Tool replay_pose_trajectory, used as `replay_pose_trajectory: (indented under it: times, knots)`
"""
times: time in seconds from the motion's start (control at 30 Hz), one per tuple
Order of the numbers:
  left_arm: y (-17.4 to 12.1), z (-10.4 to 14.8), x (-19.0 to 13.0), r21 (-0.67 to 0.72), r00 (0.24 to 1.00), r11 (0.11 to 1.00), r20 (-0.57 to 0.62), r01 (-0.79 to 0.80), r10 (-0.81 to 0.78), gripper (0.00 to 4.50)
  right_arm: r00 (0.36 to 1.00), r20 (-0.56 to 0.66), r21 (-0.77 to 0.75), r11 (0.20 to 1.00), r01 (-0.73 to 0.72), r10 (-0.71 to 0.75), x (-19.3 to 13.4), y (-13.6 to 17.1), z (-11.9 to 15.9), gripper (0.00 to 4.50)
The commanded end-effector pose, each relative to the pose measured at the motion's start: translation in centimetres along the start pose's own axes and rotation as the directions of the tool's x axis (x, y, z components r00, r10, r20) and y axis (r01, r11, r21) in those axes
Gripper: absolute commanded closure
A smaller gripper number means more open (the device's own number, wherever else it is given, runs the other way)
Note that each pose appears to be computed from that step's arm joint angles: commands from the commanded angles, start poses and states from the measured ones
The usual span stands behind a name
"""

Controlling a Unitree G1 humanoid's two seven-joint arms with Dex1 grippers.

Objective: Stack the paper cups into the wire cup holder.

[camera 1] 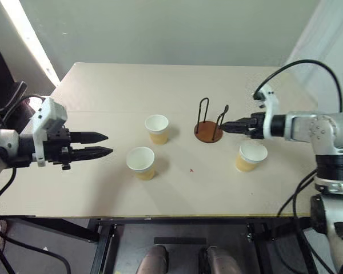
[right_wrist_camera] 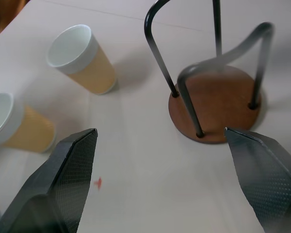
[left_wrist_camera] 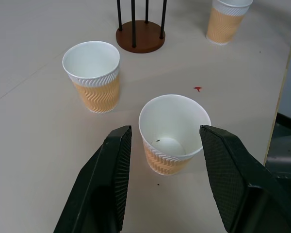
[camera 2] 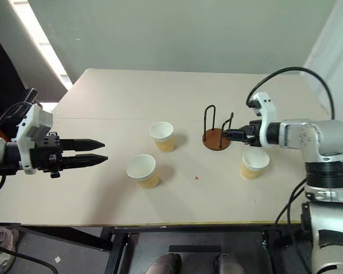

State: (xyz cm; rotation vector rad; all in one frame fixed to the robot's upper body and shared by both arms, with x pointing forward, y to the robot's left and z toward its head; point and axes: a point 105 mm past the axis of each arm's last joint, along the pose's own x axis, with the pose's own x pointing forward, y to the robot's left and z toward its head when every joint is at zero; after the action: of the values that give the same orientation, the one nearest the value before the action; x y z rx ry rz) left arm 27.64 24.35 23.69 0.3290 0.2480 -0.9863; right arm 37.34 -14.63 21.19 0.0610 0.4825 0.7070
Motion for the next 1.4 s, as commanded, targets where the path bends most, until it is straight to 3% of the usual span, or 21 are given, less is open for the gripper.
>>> replay_pose_trajectory:
  times: [0.03, 0.7, 0.83, 1.13, 1.17, 1.4]
  knots:
    - [-0.3, 1.4, -0.1, 0.055, 1.000, 0.998, 0.029, -0.007, 0.006, 2.14, 0.993, 0.089, 0.009, 0.997, 0.079, -0.079, -0.2, -0.9, 1.3, 0.14]
    - [-0.3, 1.6, 0.4, 0.070, 0.999, 0.997, 0.039, -0.037, 0.034, 2.14, 0.979, 0.184, 0.041, 0.996, 0.083, -0.089, 3.5, -1.2, 1.7, 0.14]
    - [-0.7, 2.6, 0.3, 0.075, 0.996, 0.997, 0.088, -0.014, 0.008, 2.10, 0.978, 0.185, 0.020, 0.995, 0.093, -0.095, 3.6, -1.3, 1.8, 1.04]
    - [-0.3, 3.6, 0.8, 0.091, 0.989, 0.995, 0.146, -0.044, 0.030, 2.10, 0.978, 0.189, 0.009, 0.996, 0.084, -0.084, 3.7, -1.0, 1.8, 4.27]
    - [-0.1, 3.7, 0.9, 0.094, 0.988, 0.994, 0.151, -0.053, 0.038, 2.10, 0.979, 0.189, 0.006, 0.997, 0.081, -0.081, 3.7, -0.9, 1.9, 4.47]
    - [-0.4, 3.7, 1.0, 0.087, 0.987, 0.996, 0.159, -0.029, 0.015, 2.10, 0.988, 0.152, -0.050, 0.999, -0.012, 0.020, 2.9, 0.9, 1.7, 4.47]
